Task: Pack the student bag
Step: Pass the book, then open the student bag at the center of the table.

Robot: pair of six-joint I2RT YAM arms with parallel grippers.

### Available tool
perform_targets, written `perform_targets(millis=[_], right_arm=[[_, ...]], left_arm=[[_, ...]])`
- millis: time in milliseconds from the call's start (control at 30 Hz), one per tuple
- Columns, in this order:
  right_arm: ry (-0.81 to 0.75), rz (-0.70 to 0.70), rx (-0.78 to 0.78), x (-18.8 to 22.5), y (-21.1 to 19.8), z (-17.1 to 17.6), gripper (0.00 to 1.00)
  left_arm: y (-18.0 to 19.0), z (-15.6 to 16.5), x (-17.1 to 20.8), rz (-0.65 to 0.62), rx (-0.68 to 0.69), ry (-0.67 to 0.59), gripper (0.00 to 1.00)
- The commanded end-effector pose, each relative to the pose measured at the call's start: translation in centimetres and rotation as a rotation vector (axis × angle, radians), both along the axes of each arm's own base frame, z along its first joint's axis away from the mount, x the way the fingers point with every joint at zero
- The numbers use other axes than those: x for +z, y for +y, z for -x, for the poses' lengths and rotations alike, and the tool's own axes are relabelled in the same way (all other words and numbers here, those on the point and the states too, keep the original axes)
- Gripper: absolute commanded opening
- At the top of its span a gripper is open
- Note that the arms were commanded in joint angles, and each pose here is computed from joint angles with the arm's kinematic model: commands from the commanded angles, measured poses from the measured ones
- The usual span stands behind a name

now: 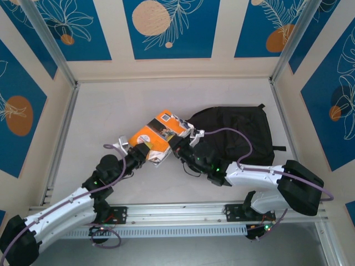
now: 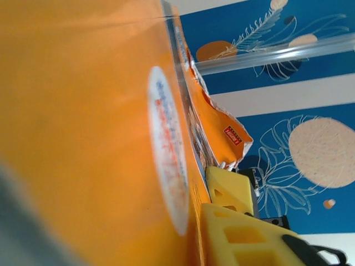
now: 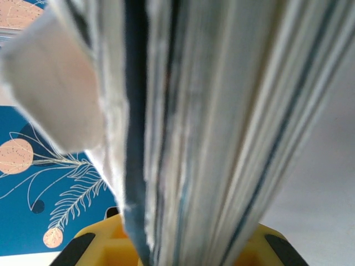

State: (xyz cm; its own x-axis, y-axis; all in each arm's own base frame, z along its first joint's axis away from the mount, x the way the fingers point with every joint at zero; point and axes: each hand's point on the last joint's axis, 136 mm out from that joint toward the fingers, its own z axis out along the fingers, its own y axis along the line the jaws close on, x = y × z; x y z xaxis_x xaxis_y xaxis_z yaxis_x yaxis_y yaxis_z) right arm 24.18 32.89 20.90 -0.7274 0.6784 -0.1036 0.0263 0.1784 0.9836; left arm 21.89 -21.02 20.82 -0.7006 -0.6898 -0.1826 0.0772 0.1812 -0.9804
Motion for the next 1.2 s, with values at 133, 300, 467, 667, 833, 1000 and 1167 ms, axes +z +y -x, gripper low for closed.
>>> perform_targets(millis=[133, 300, 467, 667, 833, 1000, 1167], right_arm=[[-0.026, 0.018, -0.04, 1.6, -0.6, 0.3, 0.03], [-0.037, 0.097, -0.014, 0.8, -0.8, 0.9, 0.45], [0.004, 0.248, -0.035, -1.5, -3.7, 1.0, 0.66], [0.04, 0.558, -0.066, -3.1, -9.2, 1.1, 0.71], [0.056, 0.746, -0.052, -2.2, -12.6, 0.6, 0.65], [0.125, 0.843, -0.037, -1.7, -14.6, -0.2, 0.62], [0.181, 0.934, 0.021, -1.7, -14.4, -1.3, 0.61]], left_arm=[[-0.1, 0.1, 2.6, 0.013, -0.004, -0.067, 0.0], [-0.1, 0.4, 3.4, -0.017, -0.017, -0.099, 0.0], [-0.3, 1.1, 3.9, -0.184, -0.07, -0.159, 0.0], [0.8, 1.7, 2.7, -0.561, -0.147, -0.195, 0.0], [-0.3, 2.6, 2.7, -0.666, -0.289, -0.241, 0.0], [-0.7, 2.7, 2.9, -0.78, -0.371, -0.264, 0.0], [2.1, 2.0, 4.0, -0.879, -0.249, -0.297, 0.0]])
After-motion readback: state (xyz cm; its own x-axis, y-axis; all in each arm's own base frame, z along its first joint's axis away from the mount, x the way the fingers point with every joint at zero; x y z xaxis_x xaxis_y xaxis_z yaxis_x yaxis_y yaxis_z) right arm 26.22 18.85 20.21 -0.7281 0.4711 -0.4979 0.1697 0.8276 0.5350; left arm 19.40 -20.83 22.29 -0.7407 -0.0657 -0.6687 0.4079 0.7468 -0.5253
